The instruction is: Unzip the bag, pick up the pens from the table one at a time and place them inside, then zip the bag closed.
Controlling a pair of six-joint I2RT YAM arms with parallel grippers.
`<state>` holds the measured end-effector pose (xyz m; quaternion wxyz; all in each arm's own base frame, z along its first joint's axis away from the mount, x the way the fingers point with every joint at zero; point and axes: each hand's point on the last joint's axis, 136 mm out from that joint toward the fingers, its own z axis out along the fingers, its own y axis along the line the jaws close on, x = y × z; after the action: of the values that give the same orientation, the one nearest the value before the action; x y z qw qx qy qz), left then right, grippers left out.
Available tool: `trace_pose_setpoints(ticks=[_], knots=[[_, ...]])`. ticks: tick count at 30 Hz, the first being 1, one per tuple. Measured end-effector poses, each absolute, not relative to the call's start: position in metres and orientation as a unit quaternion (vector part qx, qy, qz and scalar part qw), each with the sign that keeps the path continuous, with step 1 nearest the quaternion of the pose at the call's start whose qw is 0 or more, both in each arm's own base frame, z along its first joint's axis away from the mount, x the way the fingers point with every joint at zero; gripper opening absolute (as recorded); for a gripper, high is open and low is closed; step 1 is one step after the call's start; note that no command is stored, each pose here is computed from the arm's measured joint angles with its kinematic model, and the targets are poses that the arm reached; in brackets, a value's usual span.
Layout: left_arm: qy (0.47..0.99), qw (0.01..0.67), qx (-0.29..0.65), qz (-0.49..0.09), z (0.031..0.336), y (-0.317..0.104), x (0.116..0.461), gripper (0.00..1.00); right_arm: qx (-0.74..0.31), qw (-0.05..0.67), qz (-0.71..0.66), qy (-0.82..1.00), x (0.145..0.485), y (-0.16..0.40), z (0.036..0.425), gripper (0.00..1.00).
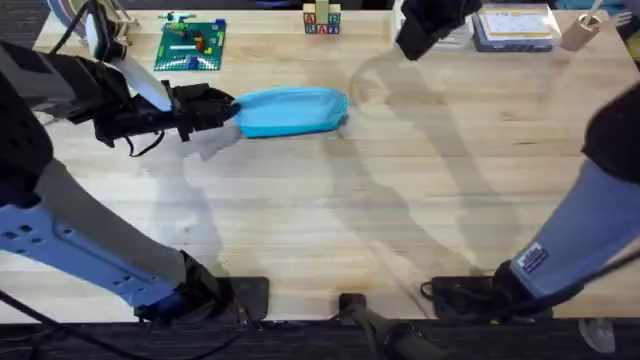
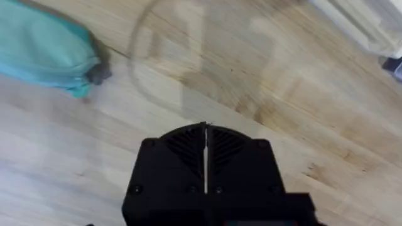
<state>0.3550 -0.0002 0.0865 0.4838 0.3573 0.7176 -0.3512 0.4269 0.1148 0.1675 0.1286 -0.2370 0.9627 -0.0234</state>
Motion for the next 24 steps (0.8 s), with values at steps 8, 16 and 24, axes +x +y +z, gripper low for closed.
trace_pose_setpoints(ticks=[8, 16, 24], knots=[[0.718, 0.484, 0.357, -0.351, 0.086, 0.000, 0.355, 0.041, -0.238, 0.193, -0.002, 0.952, 0.396, 0.150, 0.229, 0.033], [0.718, 0.484, 0.357, -0.351, 0.086, 0.000, 0.355, 0.041, -0.202, 0.231, 0.031, 0.951, 0.370, 0.150, 0.272, 0.035], [0.718, 0.484, 0.357, -0.351, 0.086, 0.000, 0.355, 0.041, -0.198, 0.236, 0.047, 0.950, 0.350, 0.151, 0.272, 0.035]])
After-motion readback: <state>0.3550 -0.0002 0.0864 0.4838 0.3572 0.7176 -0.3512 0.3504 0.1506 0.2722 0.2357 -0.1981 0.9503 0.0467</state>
